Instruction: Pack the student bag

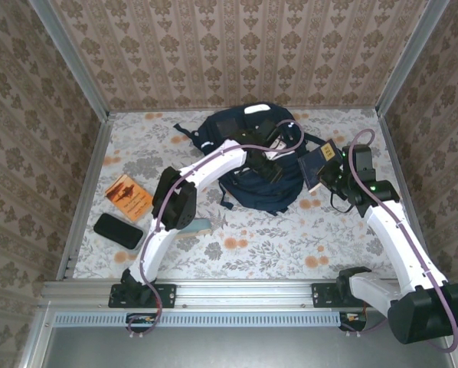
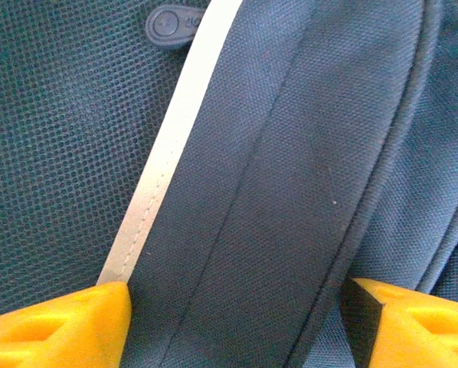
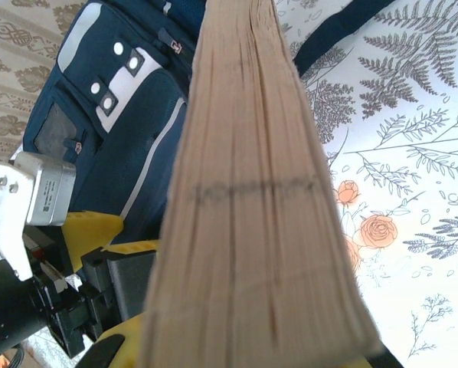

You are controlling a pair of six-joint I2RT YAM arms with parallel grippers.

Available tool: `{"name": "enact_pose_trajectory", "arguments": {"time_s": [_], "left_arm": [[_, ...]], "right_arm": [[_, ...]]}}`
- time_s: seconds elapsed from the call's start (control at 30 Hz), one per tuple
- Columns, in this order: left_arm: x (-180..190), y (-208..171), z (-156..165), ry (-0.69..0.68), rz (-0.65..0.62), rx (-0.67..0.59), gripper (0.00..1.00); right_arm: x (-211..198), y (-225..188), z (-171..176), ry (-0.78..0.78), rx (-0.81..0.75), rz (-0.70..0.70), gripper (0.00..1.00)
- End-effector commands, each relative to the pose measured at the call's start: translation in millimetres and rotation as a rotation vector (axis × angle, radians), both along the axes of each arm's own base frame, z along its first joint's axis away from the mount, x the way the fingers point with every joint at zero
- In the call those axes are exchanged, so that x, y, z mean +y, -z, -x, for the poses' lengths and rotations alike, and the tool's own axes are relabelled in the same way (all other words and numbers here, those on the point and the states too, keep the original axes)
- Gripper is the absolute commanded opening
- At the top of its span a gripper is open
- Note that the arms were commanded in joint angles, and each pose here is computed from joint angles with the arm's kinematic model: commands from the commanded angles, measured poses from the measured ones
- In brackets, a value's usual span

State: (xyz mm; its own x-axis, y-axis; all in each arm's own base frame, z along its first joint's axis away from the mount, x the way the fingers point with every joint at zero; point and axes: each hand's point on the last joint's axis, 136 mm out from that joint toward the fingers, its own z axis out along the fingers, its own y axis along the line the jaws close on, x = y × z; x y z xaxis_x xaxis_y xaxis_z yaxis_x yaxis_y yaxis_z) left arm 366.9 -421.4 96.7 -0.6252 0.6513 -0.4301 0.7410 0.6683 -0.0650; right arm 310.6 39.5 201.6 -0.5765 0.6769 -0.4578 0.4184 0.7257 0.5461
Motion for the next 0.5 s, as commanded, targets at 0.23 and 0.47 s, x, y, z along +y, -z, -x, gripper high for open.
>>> {"name": "enact_pose_trajectory", "arguments": {"time_s": [0.23, 0.47], "left_arm": [[13, 11, -9, -0.002, -0.093, -0.038, 0.46], [13, -29, -16, 0.002, -0.054, -0.138, 0.18]], "right_arm": [[0, -9, 4, 0.004, -0.038, -0.020, 0.03], [-7, -17, 13, 0.009, -0.052, 0.023, 0.03]]}}
